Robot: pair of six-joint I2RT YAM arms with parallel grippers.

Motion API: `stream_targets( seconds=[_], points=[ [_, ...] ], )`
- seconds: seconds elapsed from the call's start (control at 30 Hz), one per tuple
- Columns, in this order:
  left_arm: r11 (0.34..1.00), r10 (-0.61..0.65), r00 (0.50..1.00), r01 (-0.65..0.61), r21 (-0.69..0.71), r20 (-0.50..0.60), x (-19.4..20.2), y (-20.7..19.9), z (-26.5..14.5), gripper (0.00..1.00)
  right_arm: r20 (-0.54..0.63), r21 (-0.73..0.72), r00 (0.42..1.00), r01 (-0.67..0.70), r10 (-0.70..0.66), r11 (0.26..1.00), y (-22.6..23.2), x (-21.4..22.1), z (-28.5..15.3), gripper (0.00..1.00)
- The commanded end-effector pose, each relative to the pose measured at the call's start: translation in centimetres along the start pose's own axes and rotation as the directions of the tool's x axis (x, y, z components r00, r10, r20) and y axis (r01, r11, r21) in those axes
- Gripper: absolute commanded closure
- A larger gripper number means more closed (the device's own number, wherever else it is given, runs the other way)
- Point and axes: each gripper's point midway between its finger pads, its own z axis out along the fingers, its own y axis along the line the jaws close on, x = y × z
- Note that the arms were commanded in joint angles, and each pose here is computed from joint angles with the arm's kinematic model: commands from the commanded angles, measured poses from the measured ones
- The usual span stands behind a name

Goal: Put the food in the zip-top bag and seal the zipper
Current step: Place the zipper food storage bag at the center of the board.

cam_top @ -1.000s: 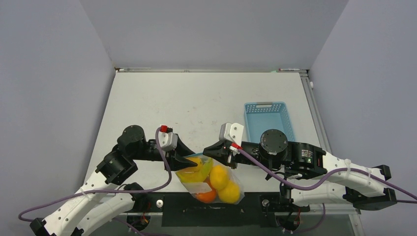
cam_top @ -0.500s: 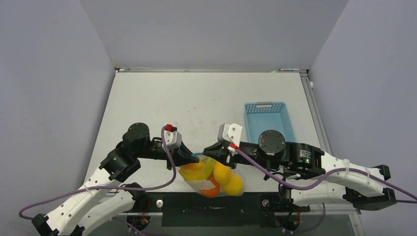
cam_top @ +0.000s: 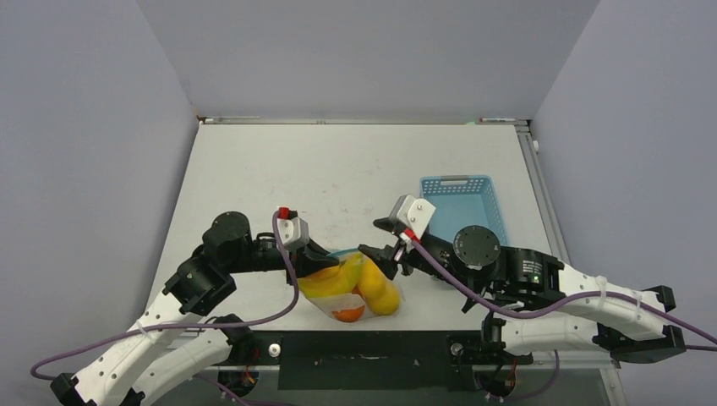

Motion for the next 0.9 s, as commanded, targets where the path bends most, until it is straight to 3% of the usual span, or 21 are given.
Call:
stream_targets(
  seconds=[0.0, 0.07, 0.27, 0.67, 0.87],
  points=[
    [0.988, 0.106, 0.991, -0.095, -0.124, 0.082, -4.3, 1.7, -0.8, 1.0, 0.064, 0.224, 0.997, -0.065, 0.052, 0.973, -4.3, -1.3, -1.8, 0.42],
    [0.982, 0.111, 0.991, -0.098, -0.159, 0.077, -4.5, 2.5, -0.8, 1.0, 0.069, 0.282, 0.995, -0.083, 0.066, 0.956, -5.5, -1.2, -2.6, 0.34],
    [0.935, 0.117, 0.993, -0.107, -0.337, 0.007, -4.7, 6.7, -0.6, 1.0, 0.072, 0.44, 0.991, -0.132, 0.112, 0.888, -8.3, -0.4, -4.6, 0.25],
    [0.79, 0.139, 0.985, -0.175, -0.588, -0.106, -5.0, 16.0, 0.5, 1.0, 0.11, 0.484, 0.981, -0.191, 0.157, 0.854, -9.1, 0.9, -5.6, 0.22],
    [0.673, 0.167, 0.974, -0.224, -0.705, -0.15, -6.5, 21.7, -0.2, 1.0, 0.106, 0.464, 0.98, -0.198, 0.168, 0.863, -8.7, 1.3, -5.8, 0.22]
  ],
)
